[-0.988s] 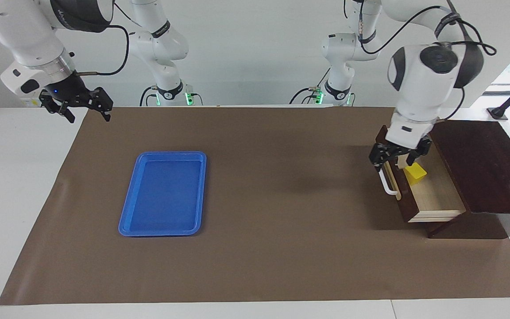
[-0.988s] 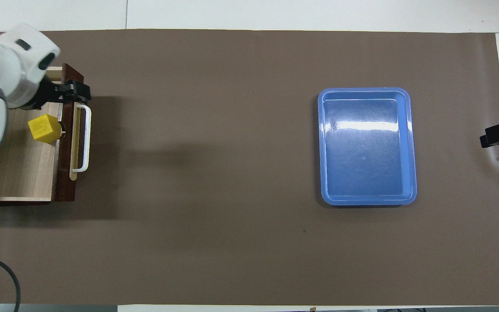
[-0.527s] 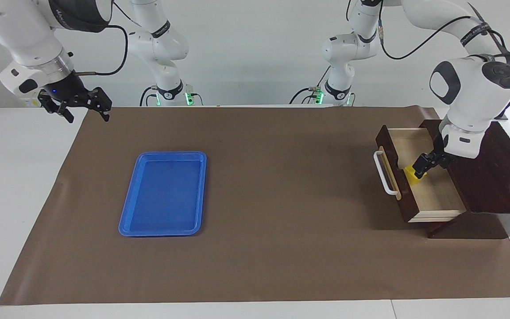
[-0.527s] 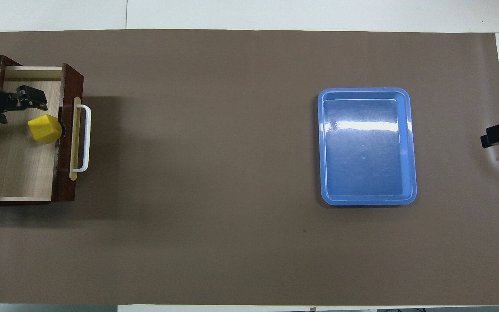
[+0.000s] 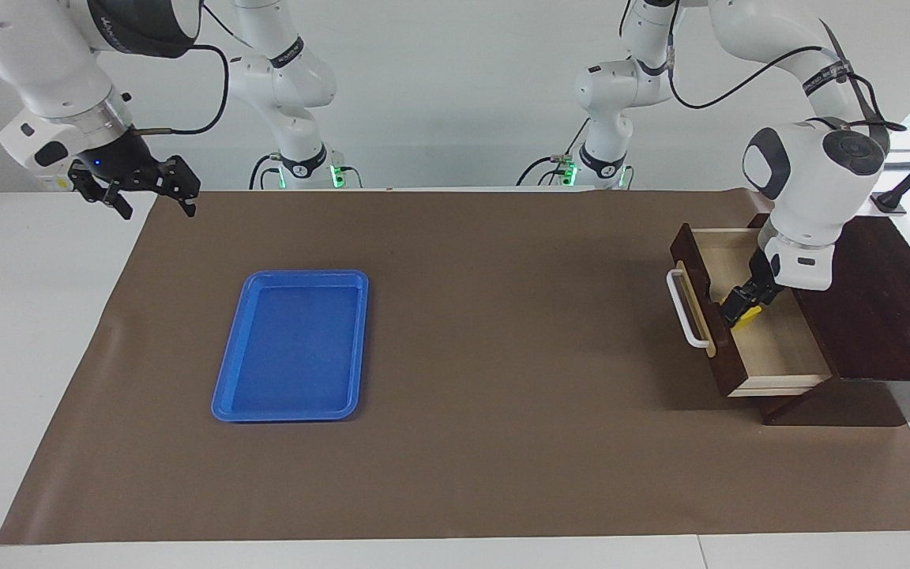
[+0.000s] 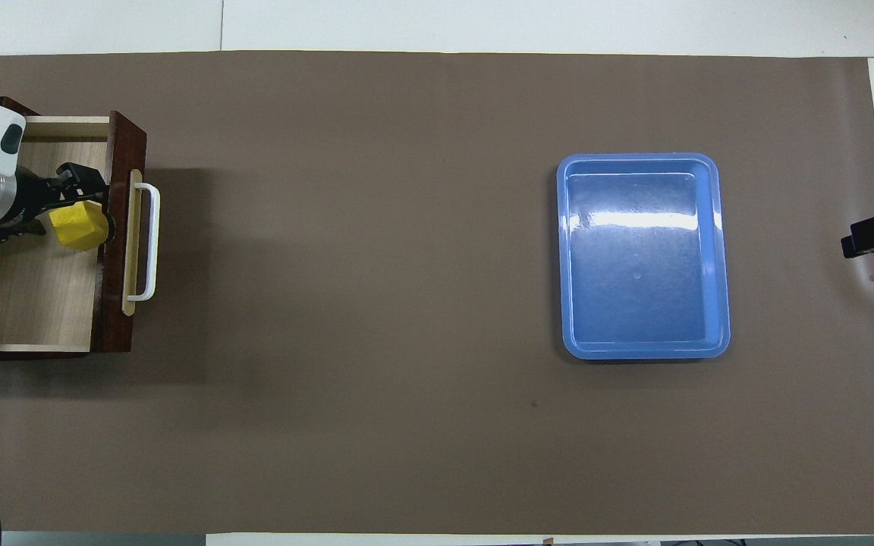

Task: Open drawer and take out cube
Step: 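Close the left gripper on the yellow cube and lift it out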

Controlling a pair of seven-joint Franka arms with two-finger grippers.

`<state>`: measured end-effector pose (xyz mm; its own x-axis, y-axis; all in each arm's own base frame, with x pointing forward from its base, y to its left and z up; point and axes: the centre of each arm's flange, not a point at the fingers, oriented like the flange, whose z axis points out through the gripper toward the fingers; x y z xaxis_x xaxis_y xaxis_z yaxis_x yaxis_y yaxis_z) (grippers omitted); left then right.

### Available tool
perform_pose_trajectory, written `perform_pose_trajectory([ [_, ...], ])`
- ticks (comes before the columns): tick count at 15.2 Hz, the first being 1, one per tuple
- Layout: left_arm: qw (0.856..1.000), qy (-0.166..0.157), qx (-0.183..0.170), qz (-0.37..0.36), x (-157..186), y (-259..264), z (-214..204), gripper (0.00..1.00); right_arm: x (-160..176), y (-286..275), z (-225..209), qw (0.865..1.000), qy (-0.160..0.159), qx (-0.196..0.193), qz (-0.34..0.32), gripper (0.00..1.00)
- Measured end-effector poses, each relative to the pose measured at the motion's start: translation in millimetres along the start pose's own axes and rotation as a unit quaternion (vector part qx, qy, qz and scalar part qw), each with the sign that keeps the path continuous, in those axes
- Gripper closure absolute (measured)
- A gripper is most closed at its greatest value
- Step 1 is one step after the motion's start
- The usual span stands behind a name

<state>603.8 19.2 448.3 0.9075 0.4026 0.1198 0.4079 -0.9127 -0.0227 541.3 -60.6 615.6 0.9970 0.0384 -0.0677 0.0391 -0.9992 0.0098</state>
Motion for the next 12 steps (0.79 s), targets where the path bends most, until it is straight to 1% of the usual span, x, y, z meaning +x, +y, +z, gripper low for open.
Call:
perform_pose_trajectory([
  [1,1.0,-0.001,0.0,-0.003,-0.5,-0.4,1.6,0.06,0.0,0.0,0.0,1.0,0.0,0.0,0.0,0.0],
  [2,1.0,-0.003,0.001,-0.004,-1.7,-0.5,3.9,0.15,0.0,0.2,0.0,1.0,0.0,0.0,0.0,0.0],
  [4,1.0,-0.003,0.0,-0.005,-2.1,-0.2,4.1,0.4,-0.1,0.8,0.0,1.0,0.0,0.0,0.001,0.0],
  [5,1.0,-0.003,0.0,-0.006,-1.9,-0.1,3.4,0.45,-0.2,1.0,0.0,1.0,0.0,0.0,0.001,0.0],
  [7,1.0,-0.011,0.004,-0.006,0.7,0.7,-2.7,0.45,-0.2,1.1,0.0,1.0,0.0,0.0,0.001,0.0],
  [8,1.0,-0.018,0.007,-0.006,4.7,3.6,-13.3,0.45,-0.2,1.1,0.0,1.0,0.0,0.0,0.001,0.0],
  [10,0.999,-0.032,0.014,-0.013,13.0,18.3,-49.5,0.45,-0.2,1.2,0.2,1.0,0.0,0.0,0.001,0.0],
  [12,0.998,-0.042,0.02,-0.035,12.0,38.0,-85.6,0.45,-0.2,1.2,0.2,1.0,0.0,0.0,0.001,0.0],
])
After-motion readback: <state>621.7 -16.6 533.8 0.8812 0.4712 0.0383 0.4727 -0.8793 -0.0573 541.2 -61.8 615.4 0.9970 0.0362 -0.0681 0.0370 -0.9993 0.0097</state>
